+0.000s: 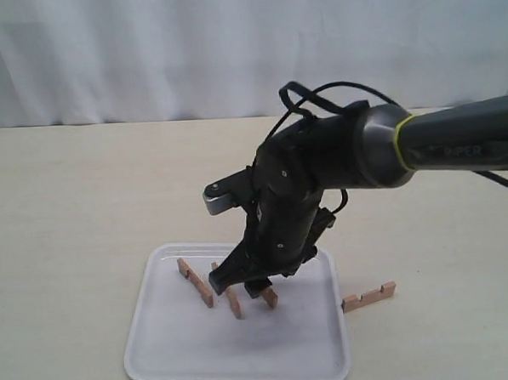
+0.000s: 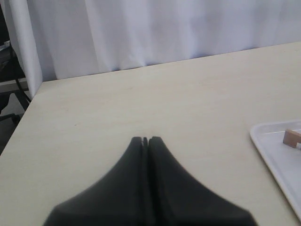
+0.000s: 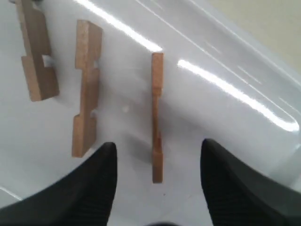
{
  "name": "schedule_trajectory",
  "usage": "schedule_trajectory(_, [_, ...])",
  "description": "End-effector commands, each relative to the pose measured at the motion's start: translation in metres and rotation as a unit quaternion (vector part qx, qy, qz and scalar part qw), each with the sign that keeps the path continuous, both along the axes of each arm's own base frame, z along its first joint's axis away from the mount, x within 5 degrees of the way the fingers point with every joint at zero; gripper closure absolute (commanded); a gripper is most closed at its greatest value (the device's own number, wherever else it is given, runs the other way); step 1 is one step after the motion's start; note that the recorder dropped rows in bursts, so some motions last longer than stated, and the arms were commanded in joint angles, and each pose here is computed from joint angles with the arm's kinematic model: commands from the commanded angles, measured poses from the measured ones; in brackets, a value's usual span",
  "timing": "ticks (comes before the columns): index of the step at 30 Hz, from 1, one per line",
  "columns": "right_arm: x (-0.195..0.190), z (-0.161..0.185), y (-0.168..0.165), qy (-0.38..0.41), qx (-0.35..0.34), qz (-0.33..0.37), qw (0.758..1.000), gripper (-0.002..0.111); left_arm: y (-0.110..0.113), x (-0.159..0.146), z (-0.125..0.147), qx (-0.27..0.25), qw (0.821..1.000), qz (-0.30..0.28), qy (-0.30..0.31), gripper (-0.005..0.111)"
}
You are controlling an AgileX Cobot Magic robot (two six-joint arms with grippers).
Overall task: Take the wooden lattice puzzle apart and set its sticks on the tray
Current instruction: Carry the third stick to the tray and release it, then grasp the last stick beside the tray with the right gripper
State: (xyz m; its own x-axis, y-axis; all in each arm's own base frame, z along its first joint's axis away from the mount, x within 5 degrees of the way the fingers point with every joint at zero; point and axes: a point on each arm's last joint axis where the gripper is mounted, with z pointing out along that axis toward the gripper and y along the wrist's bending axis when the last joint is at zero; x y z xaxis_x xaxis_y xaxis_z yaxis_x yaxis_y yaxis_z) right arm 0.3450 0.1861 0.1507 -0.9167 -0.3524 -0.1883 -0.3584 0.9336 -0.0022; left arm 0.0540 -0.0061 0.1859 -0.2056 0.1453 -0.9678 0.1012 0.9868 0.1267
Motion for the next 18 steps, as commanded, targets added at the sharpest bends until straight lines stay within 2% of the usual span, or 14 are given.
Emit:
schedule_trajectory(1, [-0.006, 0.049, -0.004, -0.013, -0.004, 0.034, 0.999, 0.056, 0.000, 0.000, 0.000, -0.003, 1.000, 0.002, -0.004, 0.107])
schedule_trajectory(4, [-0.018, 0.081, -0.010, -0.033, -0.005, 0.073, 0.997, 0.056, 0.000, 0.000, 0.000, -0.003, 1.000, 0.002, -0.004, 0.107])
schedule_trajectory(7, [-0.027, 0.096, -0.018, -0.034, -0.026, 0.094, 0.995, 0.056, 0.000, 0.000, 0.000, -0.003, 1.000, 0.002, -0.004, 0.107])
schedule_trajectory(11, [-0.042, 0.092, -0.029, -0.026, -0.045, 0.143, 0.988, 0.056, 0.000, 0.000, 0.000, -0.003, 1.000, 0.002, -0.004, 0.107])
schedule_trajectory(14, [-0.049, 0.083, -0.042, -0.029, -0.072, 0.155, 0.985, 0.056, 0.000, 0.000, 0.000, -0.003, 1.000, 0.002, -0.004, 0.107])
schedule_trajectory(18, [-0.056, 0.075, -0.056, -0.051, -0.073, 0.186, 0.979, 0.056, 0.000, 0.000, 0.000, -0.003, 1.000, 0.002, -0.004, 0.107])
